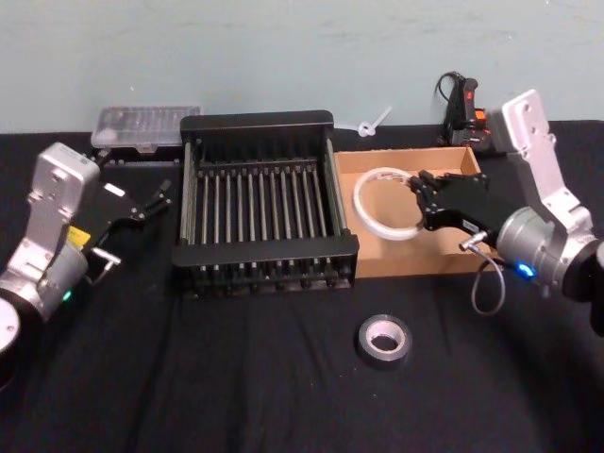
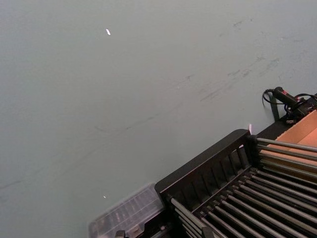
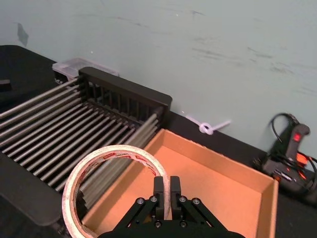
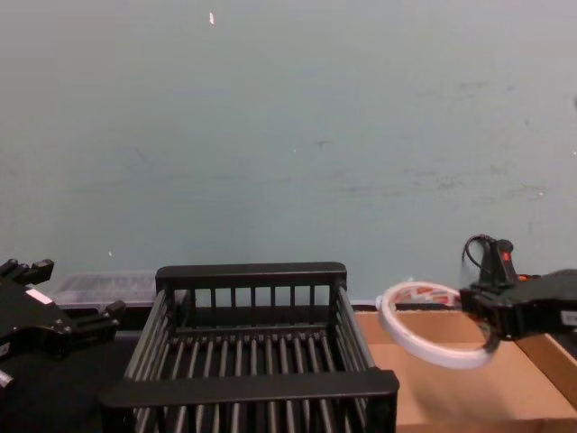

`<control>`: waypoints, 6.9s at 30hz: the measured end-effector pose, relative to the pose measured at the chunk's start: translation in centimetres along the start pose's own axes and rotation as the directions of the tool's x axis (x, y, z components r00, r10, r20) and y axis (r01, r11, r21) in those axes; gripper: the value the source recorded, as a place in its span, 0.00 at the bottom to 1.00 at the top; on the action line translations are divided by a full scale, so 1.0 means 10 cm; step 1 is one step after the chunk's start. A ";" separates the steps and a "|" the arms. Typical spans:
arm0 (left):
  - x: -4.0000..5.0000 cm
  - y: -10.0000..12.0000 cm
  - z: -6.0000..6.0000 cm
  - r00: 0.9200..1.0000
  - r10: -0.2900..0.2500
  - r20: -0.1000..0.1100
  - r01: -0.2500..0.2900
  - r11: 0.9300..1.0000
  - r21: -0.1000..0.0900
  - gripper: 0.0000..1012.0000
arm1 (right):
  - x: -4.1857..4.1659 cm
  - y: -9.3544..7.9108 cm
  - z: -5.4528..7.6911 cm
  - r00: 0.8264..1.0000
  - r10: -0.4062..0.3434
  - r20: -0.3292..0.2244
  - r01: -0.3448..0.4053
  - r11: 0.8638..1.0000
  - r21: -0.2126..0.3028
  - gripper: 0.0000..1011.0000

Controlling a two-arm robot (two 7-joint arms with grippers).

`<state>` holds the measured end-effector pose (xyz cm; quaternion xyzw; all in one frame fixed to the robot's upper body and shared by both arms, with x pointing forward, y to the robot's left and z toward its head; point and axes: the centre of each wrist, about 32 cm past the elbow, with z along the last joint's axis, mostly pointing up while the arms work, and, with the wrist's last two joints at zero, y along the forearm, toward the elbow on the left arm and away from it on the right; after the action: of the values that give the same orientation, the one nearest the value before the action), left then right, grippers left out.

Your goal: Pick up the white tape and place it into the black box , Pick up the silver tape and place it into the brown box.

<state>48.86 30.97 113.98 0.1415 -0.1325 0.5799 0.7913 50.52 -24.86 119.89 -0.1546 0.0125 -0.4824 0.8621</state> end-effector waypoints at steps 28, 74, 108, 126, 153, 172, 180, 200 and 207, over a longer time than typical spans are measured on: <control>0.000 0.00 0.00 1.000 0.000 0.000 0.000 1.000 0.000 0.99 | -0.237 0.64 0.37 0.987 0.104 0.126 -0.107 0.994 0.014 0.08; 0.000 0.00 0.00 1.000 0.000 0.000 0.000 1.000 0.000 0.99 | -0.275 0.74 0.42 0.983 0.117 0.141 -0.122 0.992 0.027 0.82; 0.000 0.00 0.00 1.000 0.000 0.000 0.000 1.000 0.000 0.99 | 0.026 -0.18 0.34 0.979 0.135 0.152 -0.135 0.991 -0.012 0.99; 0.000 0.00 0.00 1.000 0.000 0.000 0.000 1.000 0.000 0.99 | -0.031 -0.70 0.03 0.965 0.246 0.087 -0.234 0.963 -0.135 0.99; 0.000 0.00 0.00 1.000 0.000 0.000 0.000 1.000 0.000 0.99 | -0.162 -0.62 -0.24 0.948 0.316 0.031 -0.299 0.922 -0.247 0.99; 0.000 0.00 0.00 1.000 0.000 0.000 0.000 1.000 0.000 0.99 | -0.186 -0.44 -0.31 0.950 0.310 0.029 -0.291 0.916 -0.275 0.99; 0.000 0.00 0.00 1.000 0.000 0.000 0.000 1.000 0.000 0.99 | -0.187 -0.38 -0.34 0.953 0.303 0.016 -0.286 0.915 -0.285 0.99; 0.000 0.00 0.00 1.000 0.000 0.000 0.000 1.000 0.000 0.99 | -0.192 -0.33 -0.37 0.955 0.296 0.012 -0.279 0.911 -0.304 0.99; 0.000 0.00 0.00 1.000 0.000 0.000 0.000 1.000 0.000 0.99 | -0.192 -0.33 -0.37 0.955 0.297 0.012 -0.279 0.911 -0.304 0.99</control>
<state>48.86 30.97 113.98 0.1415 -0.1325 0.5799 0.7913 46.09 -25.84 117.02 -0.2935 0.0831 -0.3379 0.8904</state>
